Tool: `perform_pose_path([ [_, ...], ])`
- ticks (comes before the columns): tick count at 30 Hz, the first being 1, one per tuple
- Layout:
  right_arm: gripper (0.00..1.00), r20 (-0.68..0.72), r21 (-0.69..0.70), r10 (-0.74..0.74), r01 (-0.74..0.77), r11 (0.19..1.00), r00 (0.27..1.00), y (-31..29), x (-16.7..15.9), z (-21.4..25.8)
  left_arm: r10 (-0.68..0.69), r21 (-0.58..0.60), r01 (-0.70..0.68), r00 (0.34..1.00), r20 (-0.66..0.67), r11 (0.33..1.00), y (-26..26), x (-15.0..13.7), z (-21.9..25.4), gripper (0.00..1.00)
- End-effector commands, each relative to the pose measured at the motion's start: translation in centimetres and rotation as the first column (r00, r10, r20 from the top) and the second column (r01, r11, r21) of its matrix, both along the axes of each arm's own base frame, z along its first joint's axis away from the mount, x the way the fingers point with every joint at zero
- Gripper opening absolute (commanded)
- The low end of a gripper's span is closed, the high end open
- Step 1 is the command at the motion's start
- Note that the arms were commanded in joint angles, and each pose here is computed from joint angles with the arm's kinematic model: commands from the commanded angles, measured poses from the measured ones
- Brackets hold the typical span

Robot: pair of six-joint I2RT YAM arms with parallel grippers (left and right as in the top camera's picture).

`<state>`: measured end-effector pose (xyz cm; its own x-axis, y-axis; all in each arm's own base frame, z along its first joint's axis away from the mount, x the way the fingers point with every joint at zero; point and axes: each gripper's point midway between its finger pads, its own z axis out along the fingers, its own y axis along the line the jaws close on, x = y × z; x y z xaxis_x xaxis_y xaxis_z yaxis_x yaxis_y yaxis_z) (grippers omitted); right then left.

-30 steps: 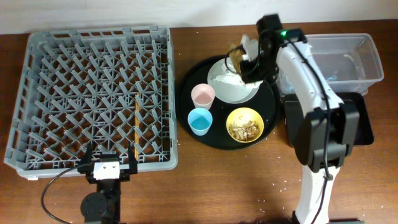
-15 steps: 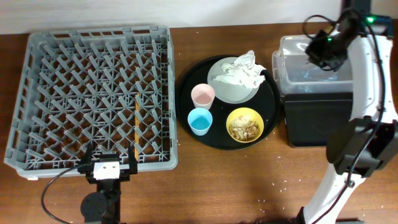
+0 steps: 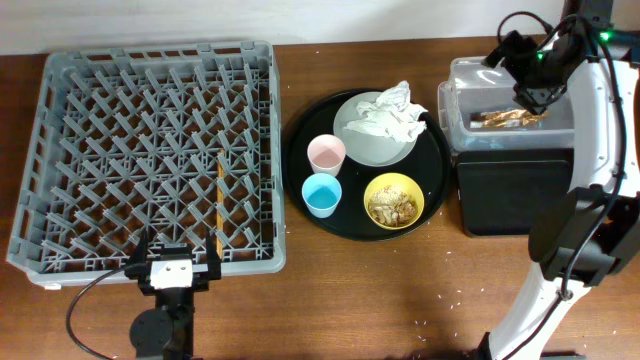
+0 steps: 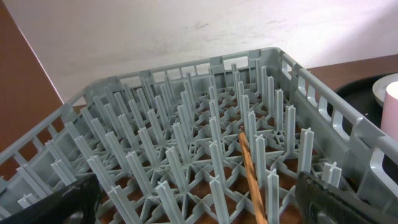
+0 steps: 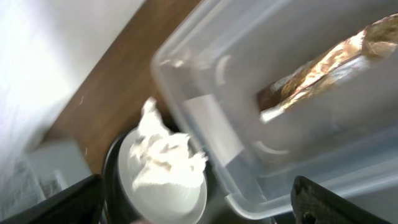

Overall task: Sort waste into correct bins and load items into the dishwasher rack
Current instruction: 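Carry the gold wrapper right and drop it into the clear bin, then return right gripper to the plate and grasp the crumpled tissue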

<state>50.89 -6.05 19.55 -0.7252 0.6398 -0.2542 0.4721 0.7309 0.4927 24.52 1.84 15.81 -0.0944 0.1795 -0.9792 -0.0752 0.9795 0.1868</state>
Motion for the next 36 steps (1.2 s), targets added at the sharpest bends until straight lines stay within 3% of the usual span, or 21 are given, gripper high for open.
perform_pose_path([
  [1, 0.90, 0.093, -0.037, 0.315, -0.312, 0.949, 0.945, 5.9, 0.4, 1.0, -0.006, 0.015, 0.006, 1.000, 0.001, 1.000, 0.0, 0.0, -0.1, 0.99],
  [9, 0.90, -0.073, -0.436, 0.425, -0.412, 0.800, 0.902, 14.1, 0.4, -1.4, -0.006, 0.015, 0.006, 1.000, 0.001, 1.000, 0.0, 0.0, -0.1, 0.99],
  [12, 0.89, -0.114, -0.523, 0.443, -0.433, 0.734, 0.889, 16.5, 0.7, -3.1, -0.006, 0.015, 0.006, 1.000, 0.001, 1.000, 0.0, 0.0, -0.1, 0.99],
  [18, 0.82, -0.164, -0.510, 0.510, -0.516, 0.689, 0.844, 18.2, 2.2, -8.0, -0.006, 0.015, 0.006, 1.000, 0.001, 1.000, 0.0, 0.0, -0.1, 0.99],
  [23, 0.82, -0.236, -0.460, 0.590, -0.623, 0.633, 0.773, 18.3, 2.1, -12.4, -0.006, 0.015, 0.006, 1.000, 0.001, 1.000, 0.0, 0.0, -0.1, 0.99],
  [32, 0.80, -0.330, -0.415, 0.594, -0.678, 0.607, 0.734, 17.9, 1.5, -18.0, -0.006, 0.015, 0.006, 1.000, 0.001, 1.000, 0.0, 0.0, -0.1, 0.99],
  [35, 0.75, -0.365, -0.393, 0.590, -0.694, 0.604, 0.720, 17.8, 1.0, -19.8, -0.006, 0.015, 0.006, 1.000, 0.001, 1.000, 0.0, 0.0, -0.1, 0.99],
  [36, 0.69, -0.376, -0.386, 0.589, -0.699, 0.602, 0.715, 17.7, 0.8, -20.3, -0.006, 0.015, 0.006, 1.000, 0.001, 1.000, 0.0, 0.0, -0.1, 0.99],
])
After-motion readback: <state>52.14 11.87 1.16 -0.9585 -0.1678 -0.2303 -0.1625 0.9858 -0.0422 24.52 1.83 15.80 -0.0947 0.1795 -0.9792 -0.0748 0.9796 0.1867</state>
